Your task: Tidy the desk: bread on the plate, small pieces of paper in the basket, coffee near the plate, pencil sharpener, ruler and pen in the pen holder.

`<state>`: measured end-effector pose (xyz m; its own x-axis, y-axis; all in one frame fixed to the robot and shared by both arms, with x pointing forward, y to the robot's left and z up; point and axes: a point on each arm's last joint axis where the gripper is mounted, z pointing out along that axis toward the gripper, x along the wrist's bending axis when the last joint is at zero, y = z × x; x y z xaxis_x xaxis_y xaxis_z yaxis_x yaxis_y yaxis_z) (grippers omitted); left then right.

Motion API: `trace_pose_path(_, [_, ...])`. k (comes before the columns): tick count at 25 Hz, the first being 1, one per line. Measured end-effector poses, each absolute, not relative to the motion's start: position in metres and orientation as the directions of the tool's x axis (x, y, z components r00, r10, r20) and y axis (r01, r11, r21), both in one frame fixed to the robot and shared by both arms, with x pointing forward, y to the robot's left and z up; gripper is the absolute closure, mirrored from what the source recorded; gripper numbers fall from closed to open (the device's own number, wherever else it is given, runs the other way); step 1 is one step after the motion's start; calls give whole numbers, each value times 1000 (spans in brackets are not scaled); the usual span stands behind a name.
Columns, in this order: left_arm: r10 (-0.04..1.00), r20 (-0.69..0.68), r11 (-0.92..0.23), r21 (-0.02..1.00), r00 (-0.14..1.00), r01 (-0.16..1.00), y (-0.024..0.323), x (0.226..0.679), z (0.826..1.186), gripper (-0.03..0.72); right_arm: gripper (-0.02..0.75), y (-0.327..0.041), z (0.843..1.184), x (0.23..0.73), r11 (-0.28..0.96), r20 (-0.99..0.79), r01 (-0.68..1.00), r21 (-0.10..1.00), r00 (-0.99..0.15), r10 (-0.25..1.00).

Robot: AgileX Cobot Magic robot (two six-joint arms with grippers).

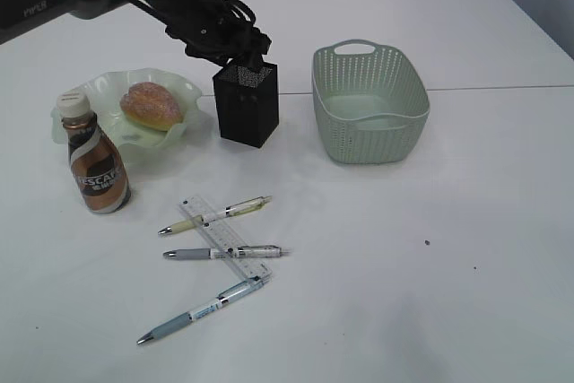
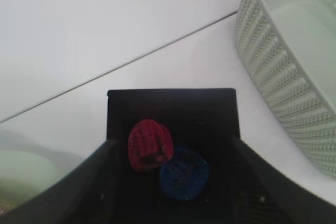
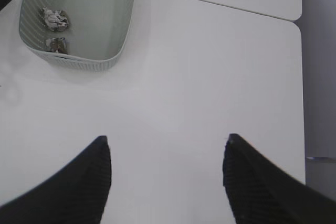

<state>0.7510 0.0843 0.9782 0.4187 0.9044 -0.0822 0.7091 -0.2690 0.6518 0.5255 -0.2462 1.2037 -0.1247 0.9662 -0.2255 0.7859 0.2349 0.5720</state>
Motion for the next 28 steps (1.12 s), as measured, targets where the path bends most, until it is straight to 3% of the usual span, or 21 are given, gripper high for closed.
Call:
trace_pose_path(12, [896,-110,-239,696,430,677,88,735,1038,213,246,-246,1204,525,235,-225,786,572,-125,966])
trace_pose_path(18, [889,-90,-278,672,449,686,101,702,1100,213,246,-246,1204,525,233,-221,786,572,-126,967])
trace_pose_path(23, [889,-59,-336,589,454,735,117,668,1138,238,246,-241,1202,524,214,-162,791,573,-147,976])
trace_pose_path(28, [903,-56,-297,633,425,715,128,646,1175,281,246,-233,1201,523,188,-80,799,572,-174,982])
